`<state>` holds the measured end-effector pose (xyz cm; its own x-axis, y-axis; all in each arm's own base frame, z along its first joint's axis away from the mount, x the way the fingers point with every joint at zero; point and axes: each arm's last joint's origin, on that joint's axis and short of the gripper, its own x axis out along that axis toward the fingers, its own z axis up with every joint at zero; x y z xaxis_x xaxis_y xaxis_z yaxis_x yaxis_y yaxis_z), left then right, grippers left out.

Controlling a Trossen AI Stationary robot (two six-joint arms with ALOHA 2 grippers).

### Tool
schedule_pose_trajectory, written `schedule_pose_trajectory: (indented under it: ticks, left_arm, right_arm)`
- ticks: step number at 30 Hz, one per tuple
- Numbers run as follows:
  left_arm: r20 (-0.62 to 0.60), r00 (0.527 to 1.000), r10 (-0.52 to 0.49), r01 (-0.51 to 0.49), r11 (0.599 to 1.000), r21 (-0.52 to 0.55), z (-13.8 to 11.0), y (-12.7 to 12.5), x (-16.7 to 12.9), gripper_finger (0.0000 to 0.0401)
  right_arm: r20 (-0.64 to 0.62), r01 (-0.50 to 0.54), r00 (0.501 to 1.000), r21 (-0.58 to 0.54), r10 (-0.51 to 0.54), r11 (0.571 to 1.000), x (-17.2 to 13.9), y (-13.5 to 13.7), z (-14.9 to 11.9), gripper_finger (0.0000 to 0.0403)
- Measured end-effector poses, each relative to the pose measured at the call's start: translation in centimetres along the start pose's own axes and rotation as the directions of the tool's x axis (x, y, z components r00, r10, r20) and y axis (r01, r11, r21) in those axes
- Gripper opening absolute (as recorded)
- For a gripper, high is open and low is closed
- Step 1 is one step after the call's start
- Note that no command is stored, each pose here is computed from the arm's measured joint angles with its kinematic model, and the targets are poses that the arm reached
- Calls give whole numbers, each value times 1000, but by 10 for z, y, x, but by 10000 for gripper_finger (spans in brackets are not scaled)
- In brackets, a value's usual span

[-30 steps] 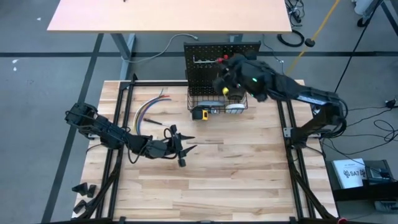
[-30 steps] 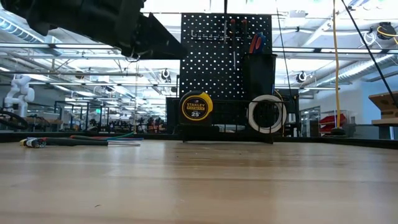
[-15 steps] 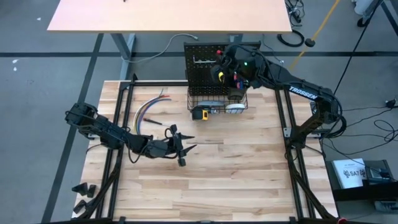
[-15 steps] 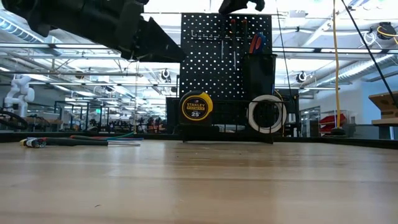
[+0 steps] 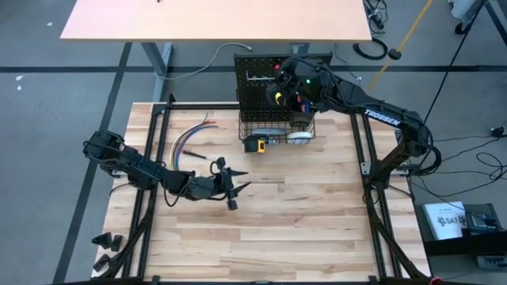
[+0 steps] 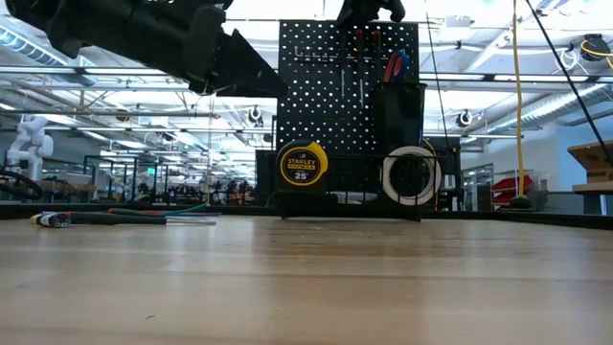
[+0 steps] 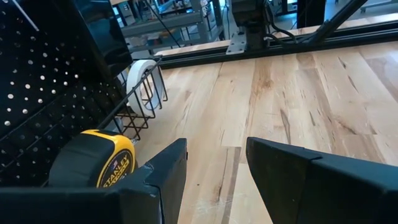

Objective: Hang tools onto peg board
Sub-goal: Hang the black screwdriver on the pegboard

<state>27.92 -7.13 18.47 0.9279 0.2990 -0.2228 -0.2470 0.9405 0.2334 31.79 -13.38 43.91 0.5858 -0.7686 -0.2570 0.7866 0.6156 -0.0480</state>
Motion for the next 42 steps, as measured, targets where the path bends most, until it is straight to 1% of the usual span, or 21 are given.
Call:
schedule_pose_trajectory:
  ticks: [2, 7, 10, 12, 17, 22, 25, 27, 29, 30, 32, 33, 35, 37, 39, 40, 42]
  left_arm:
    - [0, 1000, 0, 0, 1000, 0, 0, 0, 0, 173]
    - [0, 1000, 0, 0, 1000, 0, 0, 0, 0, 173]
    - [0, 1000, 0, 0, 1000, 0, 0, 0, 0, 173]
    - [0, 1000, 0, 0, 1000, 0, 0, 0, 0, 173]
    - [0, 1000, 0, 0, 1000, 0, 0, 0, 0, 173]
    - [-14, 1000, -1, 2, 1000, 10, -2, 0, 0, 173]
    - [-44, 999, -4, 5, 1000, 30, -5, 0, 0, 173]
    - [-82, 996, -32, 37, 998, 53, -9, -1, 0, 173]
    - [-151, 985, -85, 95, 993, 64, -17, -3, -1, 173]
    - [-198, 974, -113, 126, 990, 56, -21, -3, -2, 173]
    - [-316, 934, -166, 184, 983, 26, -29, -3, -3, 173]
    - [-373, 910, -183, 196, 981, -1, -32, -1, -3, 173]
    - [-495, 848, -187, 182, 982, -59, -34, 3, -4, 173]
    - [-608, 780, -151, 119, 988, -94, -36, 9, -6, 173]
    - [-687, 720, -96, 41, 994, -97, -36, 16, -8, 173]
    - [-707, 705, -64, 1, 996, -90, -36, 19, -8, 173]
    - [-723, 691, -6, -71, 995, -77, -37, 24, -9, 173]
  right_arm:
    - [-1, 0, 1000, -6, 0, 1000, 0, 0, 0, 67]
    - [1, 3, 1000, -26, -3, 1000, 0, 0, 0, 153]
    - [1, 3, 1000, -33, -3, 999, 0, 0, 0, 187]
    - [3, 3, 1000, -48, -3, 999, 0, 0, 0, 201]
    - [28, 3, 1000, -70, -1, 998, -6, -2, 5, 214]
    - [68, 3, 998, -57, 0, 998, -19, -9, 14, 210]
    - [86, -1, 996, -47, 5, 999, -28, -14, 18, 209]
    - [101, -11, 995, -35, 14, 999, -36, -15, 22, 209]
    - [113, -44, 992, -32, 48, 998, -44, -13, 24, 208]
    - [114, -80, 990, -37, 84, 996, -48, -10, 24, 208]
    - [101, -178, 978, -56, 183, 982, -54, -2, 23, 208]
    - [87, -234, 967, -68, 239, 970, -57, 3, 21, 208]
    - [45, -354, 932, -93, 359, 931, -63, 13, 17, 208]
    - [-16, -466, 884, -105, 467, 879, -70, 23, 10, 208]
    - [-99, -556, 831, -110, 547, 824, -76, 33, 1, 208]
    - [-150, -588, 807, -111, 572, 801, -80, 38, -4, 208]
    - [-255, -623, 771, -114, 583, 774, -87, 48, -17, 208]
